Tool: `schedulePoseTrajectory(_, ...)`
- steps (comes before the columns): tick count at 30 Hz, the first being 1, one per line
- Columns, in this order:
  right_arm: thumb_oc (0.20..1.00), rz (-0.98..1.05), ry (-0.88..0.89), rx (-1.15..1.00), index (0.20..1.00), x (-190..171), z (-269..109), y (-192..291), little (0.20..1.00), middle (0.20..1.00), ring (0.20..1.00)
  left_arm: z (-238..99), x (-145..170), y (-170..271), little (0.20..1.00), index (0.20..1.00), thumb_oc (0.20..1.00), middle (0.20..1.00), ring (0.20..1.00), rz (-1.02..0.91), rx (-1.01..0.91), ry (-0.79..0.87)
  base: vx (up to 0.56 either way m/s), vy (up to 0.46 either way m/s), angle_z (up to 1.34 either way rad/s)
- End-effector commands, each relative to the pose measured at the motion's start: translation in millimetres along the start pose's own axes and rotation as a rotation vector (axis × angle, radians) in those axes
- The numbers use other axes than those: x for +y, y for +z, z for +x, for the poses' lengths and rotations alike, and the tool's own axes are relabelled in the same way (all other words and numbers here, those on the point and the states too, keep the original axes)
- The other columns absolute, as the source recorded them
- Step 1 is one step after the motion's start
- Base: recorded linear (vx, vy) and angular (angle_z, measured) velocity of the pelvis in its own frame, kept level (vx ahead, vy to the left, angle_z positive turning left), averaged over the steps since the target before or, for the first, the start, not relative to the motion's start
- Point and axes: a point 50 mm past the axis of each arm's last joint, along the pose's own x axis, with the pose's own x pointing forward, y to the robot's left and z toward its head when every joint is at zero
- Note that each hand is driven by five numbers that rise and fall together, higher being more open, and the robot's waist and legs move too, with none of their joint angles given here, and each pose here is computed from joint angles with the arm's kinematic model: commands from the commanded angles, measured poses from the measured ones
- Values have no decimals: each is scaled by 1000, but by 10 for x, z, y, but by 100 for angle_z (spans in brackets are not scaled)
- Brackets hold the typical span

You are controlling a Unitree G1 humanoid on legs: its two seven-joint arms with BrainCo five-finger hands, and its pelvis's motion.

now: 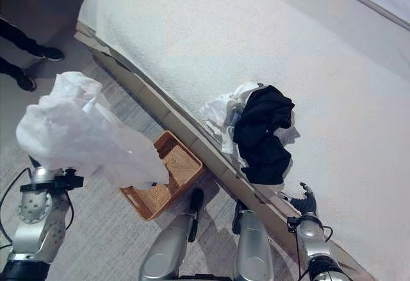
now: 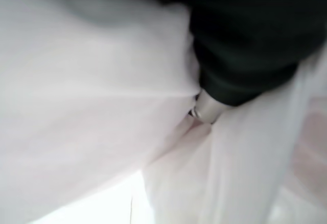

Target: Pick up clothes into the bucket

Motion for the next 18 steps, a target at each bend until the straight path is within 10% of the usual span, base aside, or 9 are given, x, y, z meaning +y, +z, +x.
schedulePoseTrajectory(1, 1000, 45, -25, -111, 1000, -7, 43, 232, 1000, 1000, 1000, 89, 22, 228, 200, 200, 200, 200, 200, -32, -130, 4, 14, 21, -3)
schedulePoseTrajectory(18, 1000, 175, 134, -402, 1000, 96, -139, 778, 1000, 1000, 1000, -60, 426, -665, 200, 200, 200, 200, 200, 384, 278, 191, -1, 35, -25)
